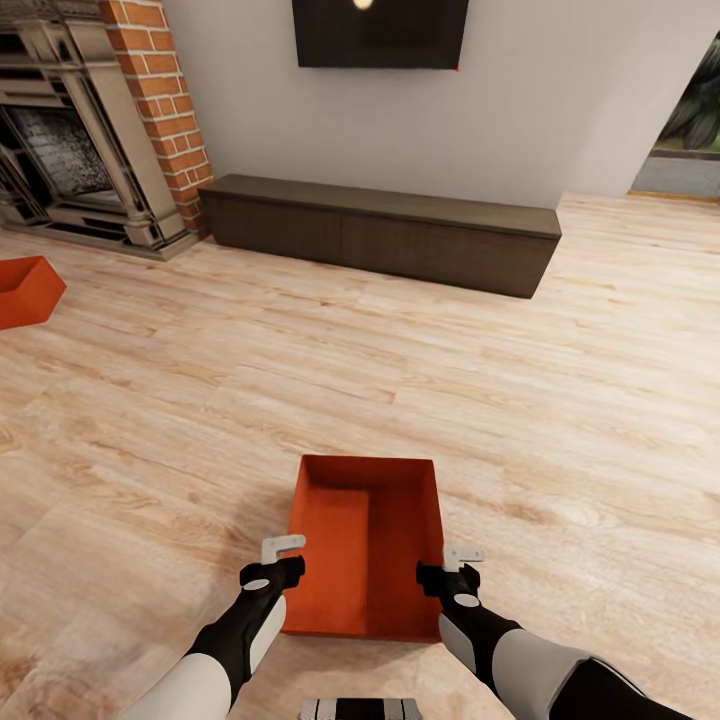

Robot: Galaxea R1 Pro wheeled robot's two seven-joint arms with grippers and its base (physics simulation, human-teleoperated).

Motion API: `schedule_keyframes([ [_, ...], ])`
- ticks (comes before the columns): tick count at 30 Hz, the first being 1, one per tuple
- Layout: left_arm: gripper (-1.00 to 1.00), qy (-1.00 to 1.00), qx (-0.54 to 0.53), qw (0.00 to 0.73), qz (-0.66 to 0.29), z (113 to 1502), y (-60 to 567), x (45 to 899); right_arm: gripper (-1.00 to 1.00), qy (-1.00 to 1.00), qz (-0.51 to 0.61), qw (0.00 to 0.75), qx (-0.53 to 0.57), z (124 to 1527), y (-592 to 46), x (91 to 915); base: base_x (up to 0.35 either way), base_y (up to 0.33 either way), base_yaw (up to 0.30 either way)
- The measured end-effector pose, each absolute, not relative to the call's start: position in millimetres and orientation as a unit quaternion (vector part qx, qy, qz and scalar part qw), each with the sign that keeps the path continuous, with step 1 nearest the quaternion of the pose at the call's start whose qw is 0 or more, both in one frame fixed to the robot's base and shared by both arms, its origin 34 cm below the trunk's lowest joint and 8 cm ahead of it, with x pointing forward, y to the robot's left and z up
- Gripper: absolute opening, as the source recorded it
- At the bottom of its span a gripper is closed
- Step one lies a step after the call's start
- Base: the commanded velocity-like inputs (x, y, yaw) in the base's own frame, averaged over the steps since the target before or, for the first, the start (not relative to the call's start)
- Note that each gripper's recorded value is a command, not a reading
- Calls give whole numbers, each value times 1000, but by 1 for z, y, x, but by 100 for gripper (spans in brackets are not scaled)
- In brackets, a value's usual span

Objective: Move the two storage containers from the living room to the garage. In the garage, place one container on the floor and stack the other container on top of it (either order is fine).

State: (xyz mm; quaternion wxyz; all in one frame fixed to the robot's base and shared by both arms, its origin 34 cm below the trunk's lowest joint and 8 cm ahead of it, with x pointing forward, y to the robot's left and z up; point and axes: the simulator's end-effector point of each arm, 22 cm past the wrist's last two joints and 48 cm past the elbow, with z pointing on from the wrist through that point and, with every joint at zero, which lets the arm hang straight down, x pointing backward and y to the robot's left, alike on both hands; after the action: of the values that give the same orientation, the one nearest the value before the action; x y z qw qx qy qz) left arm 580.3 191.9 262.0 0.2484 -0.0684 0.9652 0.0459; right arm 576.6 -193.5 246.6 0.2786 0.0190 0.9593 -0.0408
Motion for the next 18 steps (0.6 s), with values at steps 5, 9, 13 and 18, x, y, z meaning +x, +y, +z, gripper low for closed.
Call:
schedule_keyframes([
  [5, 100, 965, -69, 249, 46, 262, 192, 581, 100, 959, -41, 278, 20, 247, -194, 577, 0, 0, 0],
  [9, 100, 964, -70, 251, 46, 263, 192, 582, 100, 960, -41, 277, 25, 246, -195, 576, 0, 0, -31],
  [13, 100, 960, -72, 265, 45, 271, 193, 594, 100, 960, -42, 277, 26, 246, -195, 576, 0, 0, -165],
  [18, 100, 954, -77, 286, 44, 284, 195, 612, 100, 960, -43, 277, 23, 246, -196, 576, 0, 0, -234],
])
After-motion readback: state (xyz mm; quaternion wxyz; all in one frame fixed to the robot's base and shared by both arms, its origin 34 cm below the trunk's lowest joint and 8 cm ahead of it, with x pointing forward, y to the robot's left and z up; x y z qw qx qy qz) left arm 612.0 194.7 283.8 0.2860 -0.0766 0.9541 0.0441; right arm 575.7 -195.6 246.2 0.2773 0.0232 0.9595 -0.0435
